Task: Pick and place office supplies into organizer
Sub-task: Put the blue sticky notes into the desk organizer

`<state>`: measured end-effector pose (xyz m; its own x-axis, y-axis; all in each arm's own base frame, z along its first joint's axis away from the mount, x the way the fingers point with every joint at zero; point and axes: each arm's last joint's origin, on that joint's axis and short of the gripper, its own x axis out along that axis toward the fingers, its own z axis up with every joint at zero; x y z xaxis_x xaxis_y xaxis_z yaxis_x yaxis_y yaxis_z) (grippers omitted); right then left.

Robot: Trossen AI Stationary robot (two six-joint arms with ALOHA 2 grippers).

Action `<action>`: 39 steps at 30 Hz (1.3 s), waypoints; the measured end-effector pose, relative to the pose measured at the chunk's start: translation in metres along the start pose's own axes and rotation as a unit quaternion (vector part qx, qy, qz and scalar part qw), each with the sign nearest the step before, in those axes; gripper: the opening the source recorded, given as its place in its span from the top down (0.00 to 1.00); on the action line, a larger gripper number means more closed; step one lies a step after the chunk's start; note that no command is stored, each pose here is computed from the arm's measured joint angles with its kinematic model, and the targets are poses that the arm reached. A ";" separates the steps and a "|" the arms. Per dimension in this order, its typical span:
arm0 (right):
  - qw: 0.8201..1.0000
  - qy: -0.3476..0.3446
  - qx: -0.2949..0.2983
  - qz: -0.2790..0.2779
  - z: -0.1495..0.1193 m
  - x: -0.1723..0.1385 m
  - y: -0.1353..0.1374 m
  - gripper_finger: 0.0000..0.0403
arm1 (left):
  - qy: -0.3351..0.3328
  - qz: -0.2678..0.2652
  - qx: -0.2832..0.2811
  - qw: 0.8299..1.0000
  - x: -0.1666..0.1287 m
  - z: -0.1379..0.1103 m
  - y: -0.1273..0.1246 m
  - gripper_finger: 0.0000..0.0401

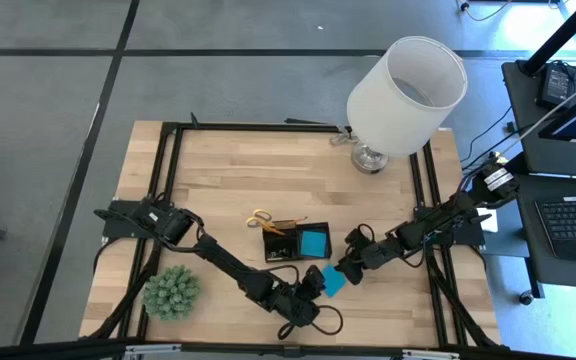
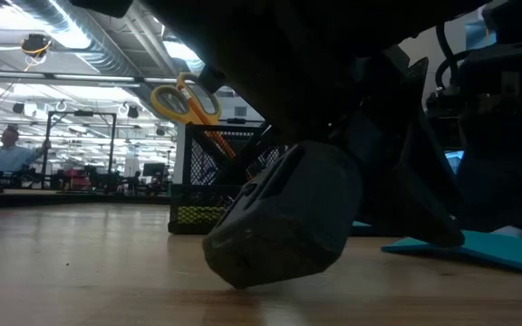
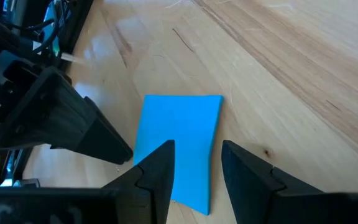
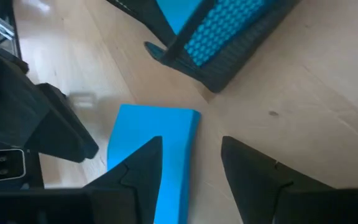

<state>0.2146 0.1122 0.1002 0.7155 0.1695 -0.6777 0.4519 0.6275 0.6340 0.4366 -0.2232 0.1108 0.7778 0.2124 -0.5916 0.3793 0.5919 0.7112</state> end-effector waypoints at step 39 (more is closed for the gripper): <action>0.995 0.036 -0.085 0.031 -0.003 0.019 0.013 0.58 | 0.018 -0.011 0.000 1.000 0.010 -0.011 0.010 0.68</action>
<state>0.2326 0.1261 0.0949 0.6960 0.2624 -0.6684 0.3073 0.7325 0.6075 0.4422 -0.2067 0.1078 0.7502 0.2268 -0.6211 0.3969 0.5968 0.6973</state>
